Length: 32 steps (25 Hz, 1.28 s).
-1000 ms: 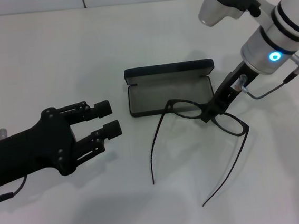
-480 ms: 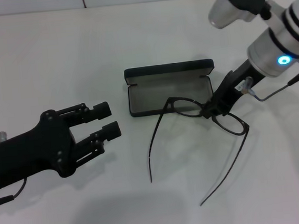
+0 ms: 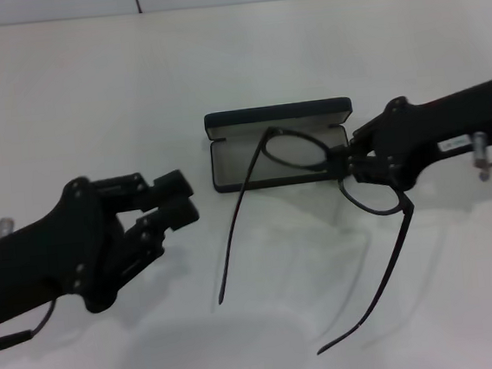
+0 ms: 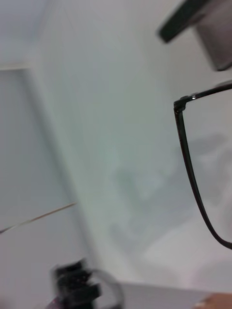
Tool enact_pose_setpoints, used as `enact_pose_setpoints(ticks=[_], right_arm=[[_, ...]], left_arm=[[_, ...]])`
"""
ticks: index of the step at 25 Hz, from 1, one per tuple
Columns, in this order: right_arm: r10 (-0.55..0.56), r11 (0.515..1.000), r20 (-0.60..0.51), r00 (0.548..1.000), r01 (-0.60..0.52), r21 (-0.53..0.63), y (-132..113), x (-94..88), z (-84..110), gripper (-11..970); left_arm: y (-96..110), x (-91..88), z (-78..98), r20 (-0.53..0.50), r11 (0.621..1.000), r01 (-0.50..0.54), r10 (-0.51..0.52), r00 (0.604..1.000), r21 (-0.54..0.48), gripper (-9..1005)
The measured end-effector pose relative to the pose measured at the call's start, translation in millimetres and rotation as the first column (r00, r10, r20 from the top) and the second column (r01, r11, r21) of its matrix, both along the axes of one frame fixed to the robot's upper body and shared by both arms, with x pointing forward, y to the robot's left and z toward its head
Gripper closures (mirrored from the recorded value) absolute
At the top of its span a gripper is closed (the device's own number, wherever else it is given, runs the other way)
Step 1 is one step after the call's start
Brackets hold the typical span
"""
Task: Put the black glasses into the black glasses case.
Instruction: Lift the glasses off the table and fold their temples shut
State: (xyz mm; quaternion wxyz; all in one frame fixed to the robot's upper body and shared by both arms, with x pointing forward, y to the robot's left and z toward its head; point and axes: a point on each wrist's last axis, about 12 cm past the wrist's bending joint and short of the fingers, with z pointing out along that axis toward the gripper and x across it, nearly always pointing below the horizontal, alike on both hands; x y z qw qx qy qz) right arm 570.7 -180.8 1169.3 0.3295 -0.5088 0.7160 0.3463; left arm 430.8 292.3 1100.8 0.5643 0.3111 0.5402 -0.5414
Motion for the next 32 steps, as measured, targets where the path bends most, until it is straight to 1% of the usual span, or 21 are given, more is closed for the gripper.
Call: enact_pose_setpoints(ticks=[3, 7, 9, 12, 16, 19, 22, 25, 32], right_arm=[[0.009, 0.993, 0.036, 0.999, -0.013, 0.120, -15.2, -8.7, -0.4, 887], [0.013, 0.959, 0.101, 0.995, -0.041, 0.280, -27.8, -17.3, -2.0, 887], [0.010, 0.948, 0.113, 0.994, -0.046, 0.314, -29.6, -17.7, -1.5, 887], [0.018, 0.943, 0.126, 0.992, -0.059, 0.329, -27.5, -14.0, -1.7, 887], [0.061, 0.938, 0.134, 0.989, -0.102, 0.330, -15.8, -7.6, -1.6, 888], [0.091, 0.933, 0.142, 0.986, -0.134, 0.334, -8.2, -5.3, -1.2, 888], [0.106, 0.928, 0.146, 0.984, -0.151, 0.341, -3.1, -3.8, 0.5, 888], [0.113, 0.910, 0.160, 0.981, -0.167, 0.379, 0.6, -3.8, 1.8, 887], [0.106, 0.903, 0.156, 0.982, -0.161, 0.399, -1.5, -4.2, 0.0, 887]], left_arm=[[-9.7, 11.0, 4.8, 0.025, 0.997, 0.040, -0.039, 0.999, -0.070, 715], [-21.3, 23.4, 13.0, 0.058, 0.988, 0.112, -0.106, 0.993, -0.107, 764], [-28.8, 27.8, 15.1, 0.064, 0.983, 0.152, -0.145, 0.987, -0.105, 847], [-47.4, 34.3, 18.2, 0.068, 0.963, 0.255, -0.250, 0.966, -0.088, 972], [-67.7, 40.6, 20.6, 0.071, 0.932, 0.354, -0.349, 0.935, -0.075, 970], [-77.0, 47.1, 21.4, 0.064, 0.921, 0.381, -0.377, 0.924, -0.085, 969], [-79.4, 49.3, 19.6, 0.057, 0.920, 0.380, -0.376, 0.925, -0.091, 969], [-79.5, 49.4, 18.2, 0.059, 0.923, 0.374, -0.369, 0.927, -0.091, 969], [-79.4, 48.6, 18.2, 0.065, 0.925, 0.363, -0.358, 0.932, -0.110, 969]])
